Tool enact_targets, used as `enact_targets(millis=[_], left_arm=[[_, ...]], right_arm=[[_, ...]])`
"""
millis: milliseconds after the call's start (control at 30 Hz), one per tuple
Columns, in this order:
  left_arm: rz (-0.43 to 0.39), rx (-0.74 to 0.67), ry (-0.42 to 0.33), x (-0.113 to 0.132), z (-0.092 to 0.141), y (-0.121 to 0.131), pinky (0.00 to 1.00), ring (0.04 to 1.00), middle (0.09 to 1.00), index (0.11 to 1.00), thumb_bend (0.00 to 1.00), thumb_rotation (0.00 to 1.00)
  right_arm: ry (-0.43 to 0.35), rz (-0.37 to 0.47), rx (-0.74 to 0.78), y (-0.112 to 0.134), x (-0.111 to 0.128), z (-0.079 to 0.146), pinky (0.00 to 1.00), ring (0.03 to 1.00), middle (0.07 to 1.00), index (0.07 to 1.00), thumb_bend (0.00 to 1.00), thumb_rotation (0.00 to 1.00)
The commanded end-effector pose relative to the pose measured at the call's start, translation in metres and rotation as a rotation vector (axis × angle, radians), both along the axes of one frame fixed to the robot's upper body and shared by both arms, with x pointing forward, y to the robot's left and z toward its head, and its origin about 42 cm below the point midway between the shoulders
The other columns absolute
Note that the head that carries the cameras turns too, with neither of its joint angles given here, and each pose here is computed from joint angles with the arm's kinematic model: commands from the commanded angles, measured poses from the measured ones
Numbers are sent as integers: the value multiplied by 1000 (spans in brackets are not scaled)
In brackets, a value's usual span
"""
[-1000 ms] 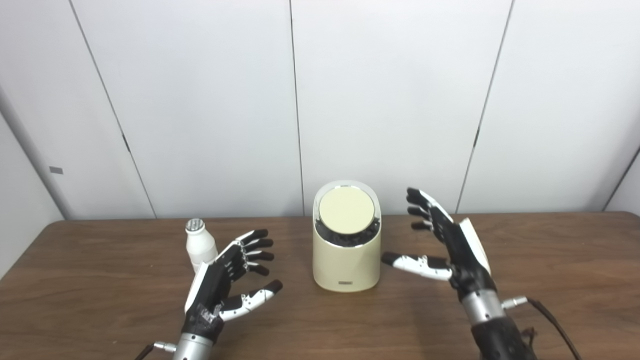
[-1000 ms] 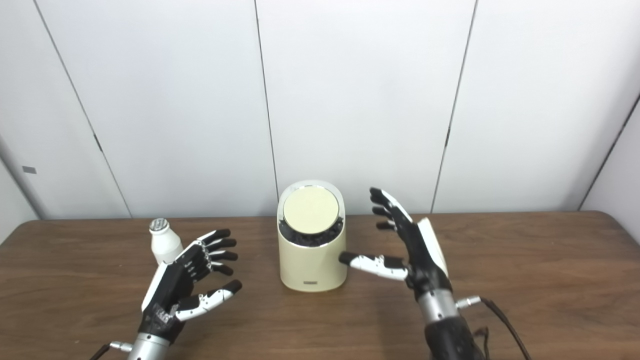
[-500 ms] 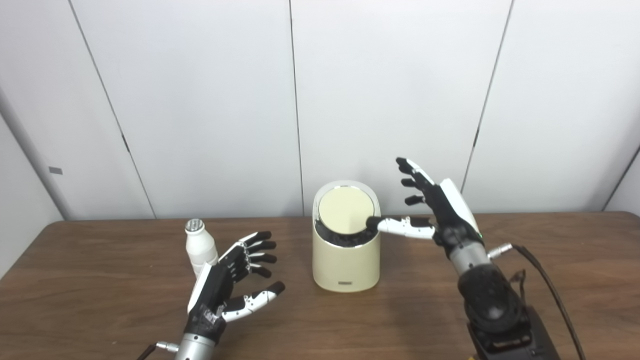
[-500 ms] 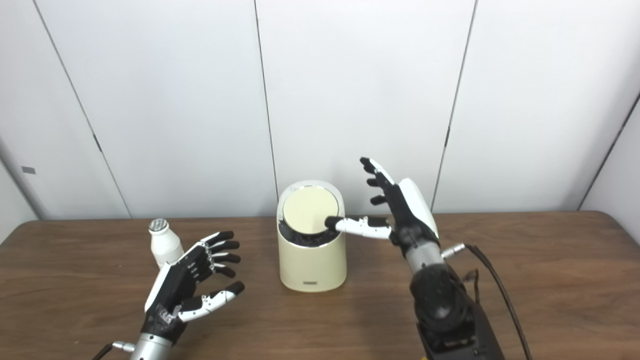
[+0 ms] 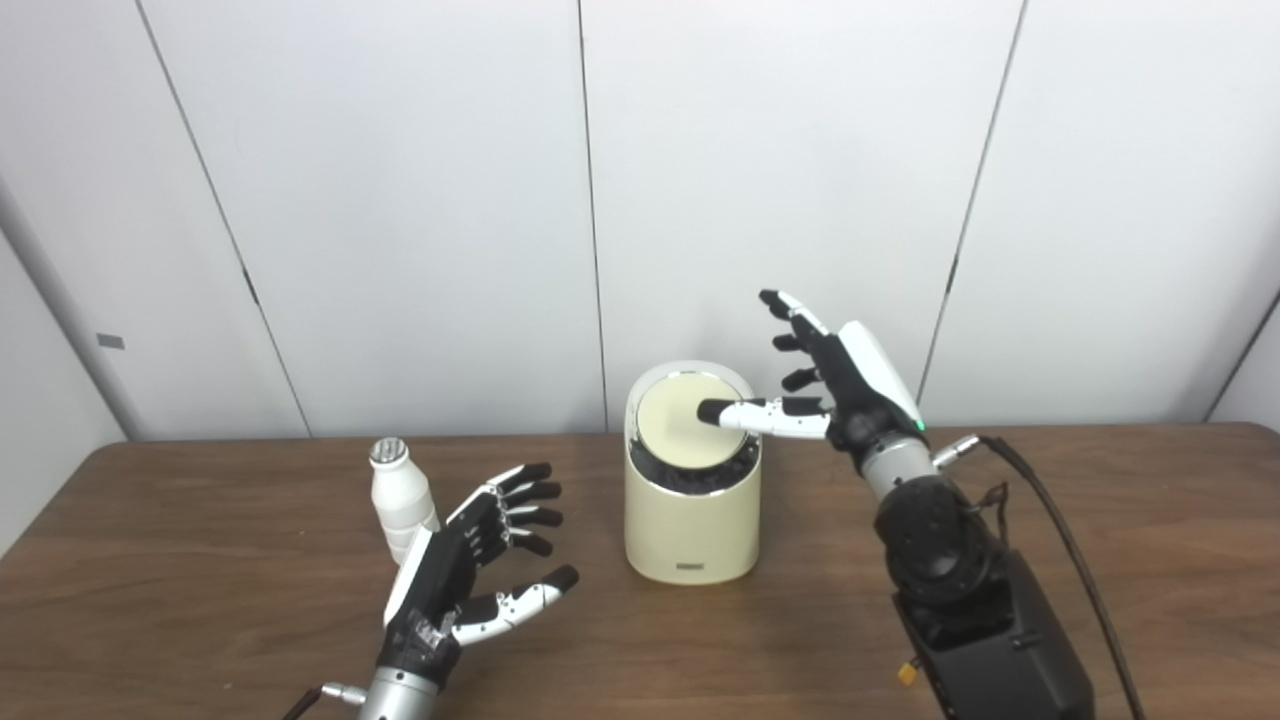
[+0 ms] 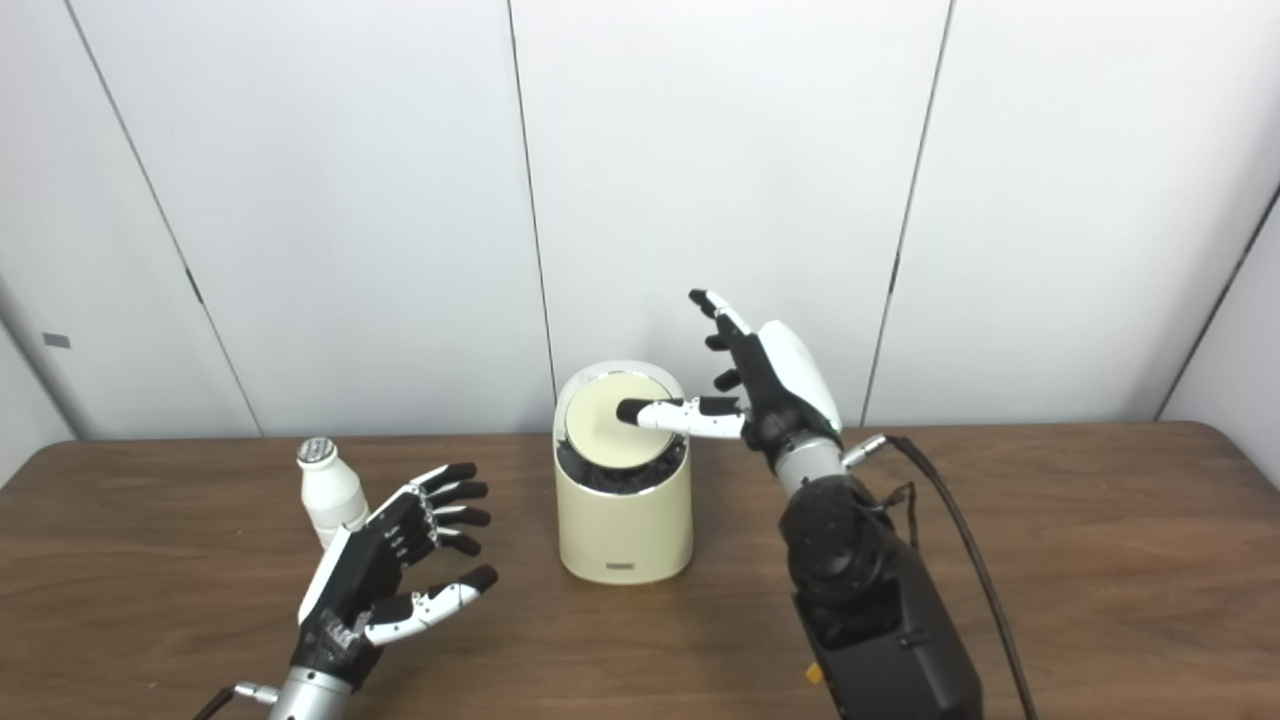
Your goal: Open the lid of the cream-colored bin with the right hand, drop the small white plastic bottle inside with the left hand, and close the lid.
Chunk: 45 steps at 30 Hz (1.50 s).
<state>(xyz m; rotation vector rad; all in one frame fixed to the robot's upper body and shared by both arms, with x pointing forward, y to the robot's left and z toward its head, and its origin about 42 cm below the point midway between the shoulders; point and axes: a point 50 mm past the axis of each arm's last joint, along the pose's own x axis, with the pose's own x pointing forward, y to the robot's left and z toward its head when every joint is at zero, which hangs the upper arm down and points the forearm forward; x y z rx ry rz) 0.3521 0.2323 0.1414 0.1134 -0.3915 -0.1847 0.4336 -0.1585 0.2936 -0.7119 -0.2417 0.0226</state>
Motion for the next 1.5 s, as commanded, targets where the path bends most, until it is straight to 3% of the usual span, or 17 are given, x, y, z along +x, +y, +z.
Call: enact_targets(millis=[0, 400, 967, 1100, 1467], left_arm=[[-12, -5, -80, 9, 20, -5, 580, 694, 774, 822, 620, 0], [-21, -16, -81, 8, 23, -10, 574, 689, 772, 819, 634, 0], [-44, -29, -88, 6, 27, -14, 578, 689, 774, 823, 628, 0], [-45, -31, -87, 5, 27, -14, 576, 690, 773, 823, 627, 0], [-48, -29, -80, 4, 28, -19, 577, 694, 777, 826, 637, 6]], right_arm=[[-97, -9, -5, 12, 5, 30, 679, 857, 931, 928, 920, 492], [-86, -2, -64, 18, 15, 24, 705, 866, 913, 926, 1000, 413], [-57, -24, -119, 12, 22, 19, 638, 843, 910, 929, 981, 347], [-44, -24, -163, 12, 25, 15, 649, 848, 910, 929, 988, 354], [-66, -26, -328, 14, 29, 16, 658, 837, 915, 914, 945, 251]])
